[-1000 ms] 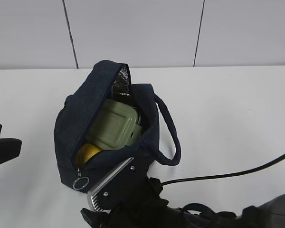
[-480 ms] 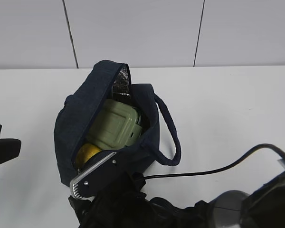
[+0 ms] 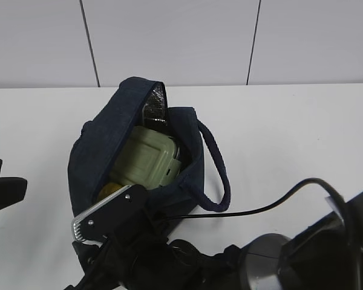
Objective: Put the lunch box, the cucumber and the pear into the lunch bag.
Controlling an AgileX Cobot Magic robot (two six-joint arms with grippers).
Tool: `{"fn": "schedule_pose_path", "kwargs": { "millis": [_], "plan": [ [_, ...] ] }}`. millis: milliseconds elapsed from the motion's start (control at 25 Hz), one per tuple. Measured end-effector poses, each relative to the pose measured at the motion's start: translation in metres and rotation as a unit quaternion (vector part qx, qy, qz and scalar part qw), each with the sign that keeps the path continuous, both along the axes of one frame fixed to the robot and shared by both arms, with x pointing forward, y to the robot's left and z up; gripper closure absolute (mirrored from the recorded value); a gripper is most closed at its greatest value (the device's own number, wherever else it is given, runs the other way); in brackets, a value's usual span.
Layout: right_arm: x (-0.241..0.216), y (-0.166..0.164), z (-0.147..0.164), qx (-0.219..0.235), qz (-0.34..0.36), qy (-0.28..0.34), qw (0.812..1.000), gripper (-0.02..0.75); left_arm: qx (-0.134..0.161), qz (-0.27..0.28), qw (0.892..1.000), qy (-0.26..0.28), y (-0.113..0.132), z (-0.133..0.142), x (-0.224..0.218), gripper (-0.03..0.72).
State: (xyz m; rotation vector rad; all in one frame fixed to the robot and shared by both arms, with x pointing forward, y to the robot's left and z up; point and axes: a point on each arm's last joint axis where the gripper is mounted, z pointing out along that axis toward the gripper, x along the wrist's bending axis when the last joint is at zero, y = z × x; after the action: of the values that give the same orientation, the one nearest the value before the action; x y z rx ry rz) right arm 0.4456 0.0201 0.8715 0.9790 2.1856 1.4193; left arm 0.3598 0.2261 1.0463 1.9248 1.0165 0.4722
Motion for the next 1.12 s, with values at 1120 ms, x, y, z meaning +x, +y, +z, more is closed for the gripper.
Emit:
{"fn": "schedule_pose_path", "kwargs": {
  "millis": [1120],
  "plan": [
    [0.0,-0.0062,0.0017,-0.053,-0.012,-0.002,0.999,0.456,0.014,-0.004,1.0,-0.005,0.001,-0.0008,0.0001,0.356]
  ]
}}
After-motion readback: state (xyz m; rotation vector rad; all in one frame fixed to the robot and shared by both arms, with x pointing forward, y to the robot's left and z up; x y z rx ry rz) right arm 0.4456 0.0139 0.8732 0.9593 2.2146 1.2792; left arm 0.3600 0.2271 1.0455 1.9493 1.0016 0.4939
